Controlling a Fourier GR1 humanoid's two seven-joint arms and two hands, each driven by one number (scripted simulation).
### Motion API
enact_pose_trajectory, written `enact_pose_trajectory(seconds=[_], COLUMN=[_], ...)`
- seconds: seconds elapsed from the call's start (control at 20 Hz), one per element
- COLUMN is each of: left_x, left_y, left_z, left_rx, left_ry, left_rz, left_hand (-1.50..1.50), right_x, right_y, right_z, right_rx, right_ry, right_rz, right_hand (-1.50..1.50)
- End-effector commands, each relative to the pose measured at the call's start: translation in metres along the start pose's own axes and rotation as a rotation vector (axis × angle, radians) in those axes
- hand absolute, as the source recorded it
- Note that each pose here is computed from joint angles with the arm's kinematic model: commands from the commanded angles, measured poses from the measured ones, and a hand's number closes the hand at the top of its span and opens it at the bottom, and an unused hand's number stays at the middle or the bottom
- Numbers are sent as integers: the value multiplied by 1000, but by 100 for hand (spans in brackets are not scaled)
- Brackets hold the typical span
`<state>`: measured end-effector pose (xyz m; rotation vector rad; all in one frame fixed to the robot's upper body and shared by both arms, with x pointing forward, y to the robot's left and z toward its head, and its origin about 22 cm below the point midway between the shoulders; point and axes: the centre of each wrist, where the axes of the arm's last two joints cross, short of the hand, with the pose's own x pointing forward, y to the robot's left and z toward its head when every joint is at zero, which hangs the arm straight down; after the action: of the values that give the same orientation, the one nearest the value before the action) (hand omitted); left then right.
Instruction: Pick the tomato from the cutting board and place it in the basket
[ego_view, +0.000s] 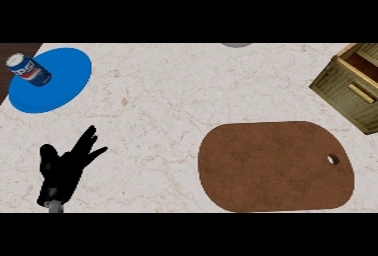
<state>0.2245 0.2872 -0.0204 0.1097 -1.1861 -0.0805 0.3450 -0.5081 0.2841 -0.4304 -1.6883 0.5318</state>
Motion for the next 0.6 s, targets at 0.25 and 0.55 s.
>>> enact_pose_trajectory(seconds=[0.25, 0.55], left_x=[-17, -19], left_y=[-7, -7], left_z=[0, 0], left_rx=[-16, -8], left_ry=[138, 116], left_rz=[-16, -18], left_hand=[0, 0], right_x=[-16, -11], right_y=[-6, -22], right_z=[9, 11], right_rx=[8, -75], right_ry=[-65, -87], right_rz=[190, 91], right_hand=[-150, -150])
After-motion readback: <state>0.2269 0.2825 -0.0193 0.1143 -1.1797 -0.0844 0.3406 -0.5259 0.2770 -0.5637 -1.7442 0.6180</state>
